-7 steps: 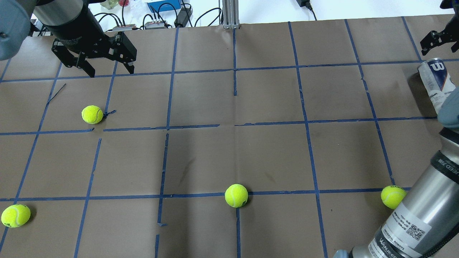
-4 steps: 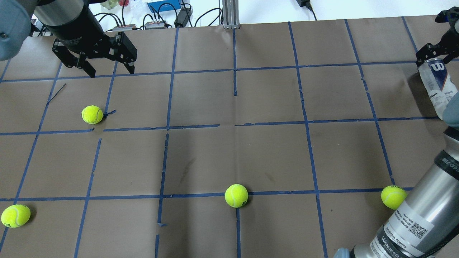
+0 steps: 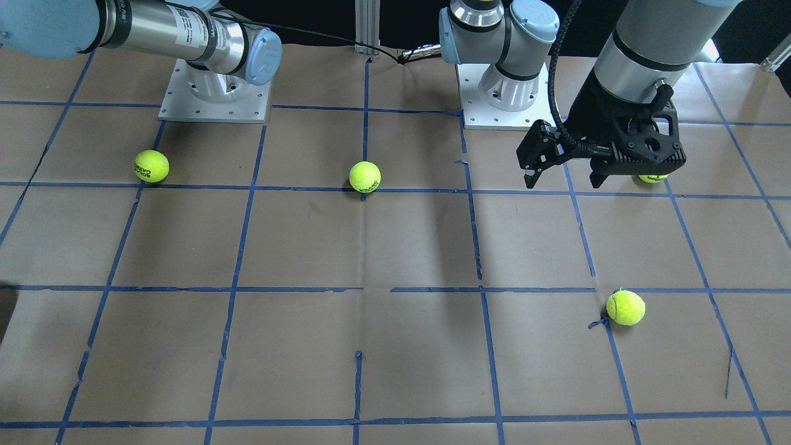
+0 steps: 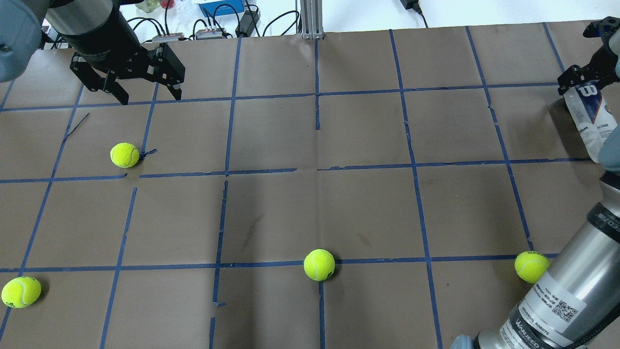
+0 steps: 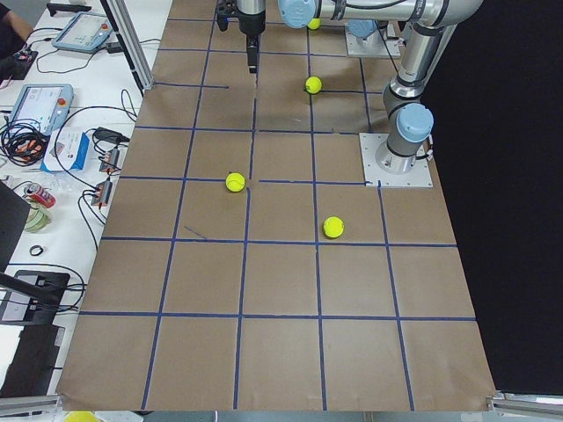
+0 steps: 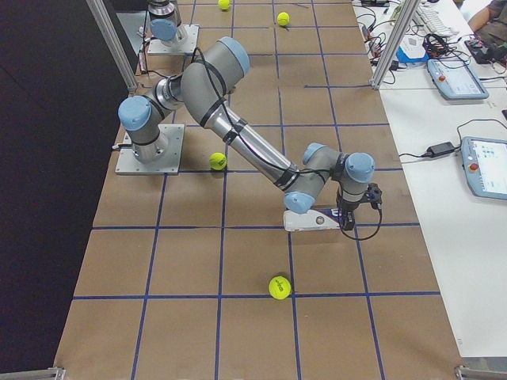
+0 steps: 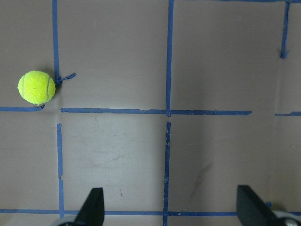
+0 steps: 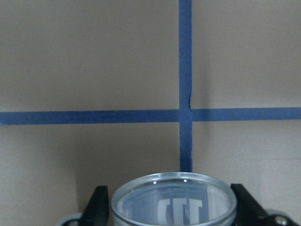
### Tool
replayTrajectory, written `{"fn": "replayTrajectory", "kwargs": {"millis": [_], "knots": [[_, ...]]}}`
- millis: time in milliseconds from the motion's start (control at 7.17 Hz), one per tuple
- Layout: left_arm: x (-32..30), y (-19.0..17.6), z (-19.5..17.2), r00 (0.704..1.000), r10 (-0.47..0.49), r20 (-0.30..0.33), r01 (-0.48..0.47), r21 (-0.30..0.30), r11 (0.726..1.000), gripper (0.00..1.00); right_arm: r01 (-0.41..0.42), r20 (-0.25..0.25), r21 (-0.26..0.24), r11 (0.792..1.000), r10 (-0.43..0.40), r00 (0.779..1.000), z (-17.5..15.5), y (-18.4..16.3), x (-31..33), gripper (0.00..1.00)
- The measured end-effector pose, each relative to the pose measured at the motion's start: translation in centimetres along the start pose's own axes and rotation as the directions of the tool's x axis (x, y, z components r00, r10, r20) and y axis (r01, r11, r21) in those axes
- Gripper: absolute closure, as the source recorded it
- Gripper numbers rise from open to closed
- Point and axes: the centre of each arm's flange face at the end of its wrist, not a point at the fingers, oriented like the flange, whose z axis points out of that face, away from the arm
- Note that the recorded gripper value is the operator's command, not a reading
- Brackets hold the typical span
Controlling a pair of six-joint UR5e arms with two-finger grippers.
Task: Lift up tennis ball bucket
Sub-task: 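Close the right gripper on the open end of the can, then lift the can with the right gripper and carry it toward the table center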
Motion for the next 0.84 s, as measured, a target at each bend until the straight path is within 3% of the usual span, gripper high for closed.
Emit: {"fn": "replayTrajectory", "kwargs": {"millis": [279, 558, 837], "knots": [[0.0, 0.0, 0.0, 1.000, 0.000, 0.000, 0.000, 0.000, 1.000, 0.00, 0.023, 0.047, 0.066, 0.998, -0.026, 0.999, -2.3, -0.5, -0.3, 0.53], [0.0, 0.0, 0.0, 1.000, 0.000, 0.000, 0.000, 0.000, 1.000, 0.00, 0.088, 0.097, 0.148, 0.985, -0.103, 0.990, -5.3, -1.3, -2.5, 0.65], [0.0, 0.0, 0.0, 1.000, 0.000, 0.000, 0.000, 0.000, 1.000, 0.00, 0.208, 0.102, 0.193, 0.959, -0.231, 0.968, -9.1, -3.0, -10.4, 0.66]]}}
